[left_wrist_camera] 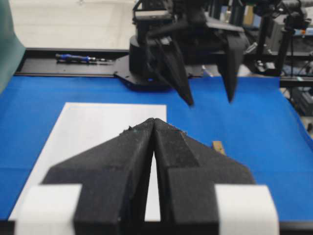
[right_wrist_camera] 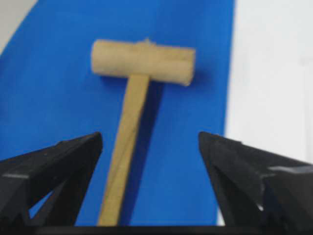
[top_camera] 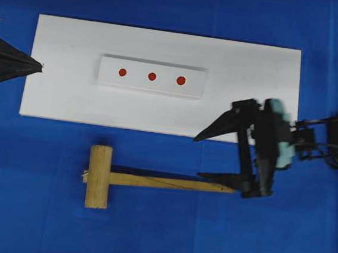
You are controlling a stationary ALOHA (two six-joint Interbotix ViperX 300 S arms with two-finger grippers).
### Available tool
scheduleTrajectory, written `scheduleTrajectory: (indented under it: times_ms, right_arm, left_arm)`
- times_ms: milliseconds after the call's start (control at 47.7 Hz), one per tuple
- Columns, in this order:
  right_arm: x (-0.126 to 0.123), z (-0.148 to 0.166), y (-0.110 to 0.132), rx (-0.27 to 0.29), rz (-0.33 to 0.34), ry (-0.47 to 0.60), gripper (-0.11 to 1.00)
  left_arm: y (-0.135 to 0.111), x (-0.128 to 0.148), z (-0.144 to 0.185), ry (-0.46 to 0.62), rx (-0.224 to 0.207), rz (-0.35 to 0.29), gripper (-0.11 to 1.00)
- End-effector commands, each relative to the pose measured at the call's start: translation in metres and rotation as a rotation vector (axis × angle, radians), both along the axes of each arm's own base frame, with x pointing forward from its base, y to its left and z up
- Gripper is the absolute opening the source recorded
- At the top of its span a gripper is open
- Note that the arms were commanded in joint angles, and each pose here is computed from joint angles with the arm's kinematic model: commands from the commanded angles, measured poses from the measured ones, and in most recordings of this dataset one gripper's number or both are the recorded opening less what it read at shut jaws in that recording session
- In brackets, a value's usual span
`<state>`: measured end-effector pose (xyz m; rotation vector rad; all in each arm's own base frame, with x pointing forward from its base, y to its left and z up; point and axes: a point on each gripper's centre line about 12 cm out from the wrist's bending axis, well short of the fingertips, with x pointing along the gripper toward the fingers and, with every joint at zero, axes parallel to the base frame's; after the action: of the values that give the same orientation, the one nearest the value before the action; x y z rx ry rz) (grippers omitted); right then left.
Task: Hit the mark with a hammer.
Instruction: 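Move the right gripper to the wooden mallet handle and grasp it, then lift the mallet with the right gripper and swing it over the board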
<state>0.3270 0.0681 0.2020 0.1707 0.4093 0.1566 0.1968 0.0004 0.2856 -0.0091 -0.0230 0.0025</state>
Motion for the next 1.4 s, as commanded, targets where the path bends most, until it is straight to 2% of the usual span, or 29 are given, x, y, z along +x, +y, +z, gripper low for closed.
scheduleTrajectory:
  times_ms: [0,230,440,691,964,1047,1194,1278,1320,1382]
  right_arm:
    - [0.021,0.0,0.007,0.014,0.0,-0.014,0.9]
    - [0.059,-0.046,0.016,0.044,-0.039,0.068,0.91]
    - [0.076,-0.082,0.032,0.039,-0.024,0.107,0.91]
    - [0.083,-0.11,0.037,0.05,-0.044,0.154,0.91]
    - [0.085,-0.119,0.038,0.042,-0.043,0.16,0.89]
    - [0.086,-0.119,0.039,0.035,-0.037,0.157,0.78]
    - [0.086,-0.118,0.039,0.022,-0.023,0.153,0.35]
    - [0.087,-0.118,0.039,0.022,-0.023,0.151,0.15]
    - [0.087,-0.118,0.039,0.022,-0.023,0.151,0.09]
    - [0.087,-0.118,0.04,0.022,-0.022,0.151,0.1]
  left_arm:
    - [-0.001,0.001,0.003,-0.009,-0.005,-0.002,0.0]
    - [-0.001,0.001,0.002,-0.008,-0.005,-0.002,0.0]
    - [0.003,0.0,0.001,-0.005,-0.004,0.014,0.0]
    - [0.004,0.0,0.0,-0.002,-0.006,0.019,0.0]
    - [0.004,0.0,-0.001,0.0,-0.006,0.019,0.0]
    - [0.004,0.0,-0.001,-0.002,-0.006,0.019,0.0]
    - [0.003,0.0,-0.001,0.0,-0.006,0.017,0.0]
    - [0.004,0.0,-0.001,-0.002,-0.006,0.019,0.0]
    - [0.004,0.0,-0.001,-0.003,-0.006,0.019,0.0]
    - [0.004,0.0,-0.001,0.0,-0.006,0.019,0.0]
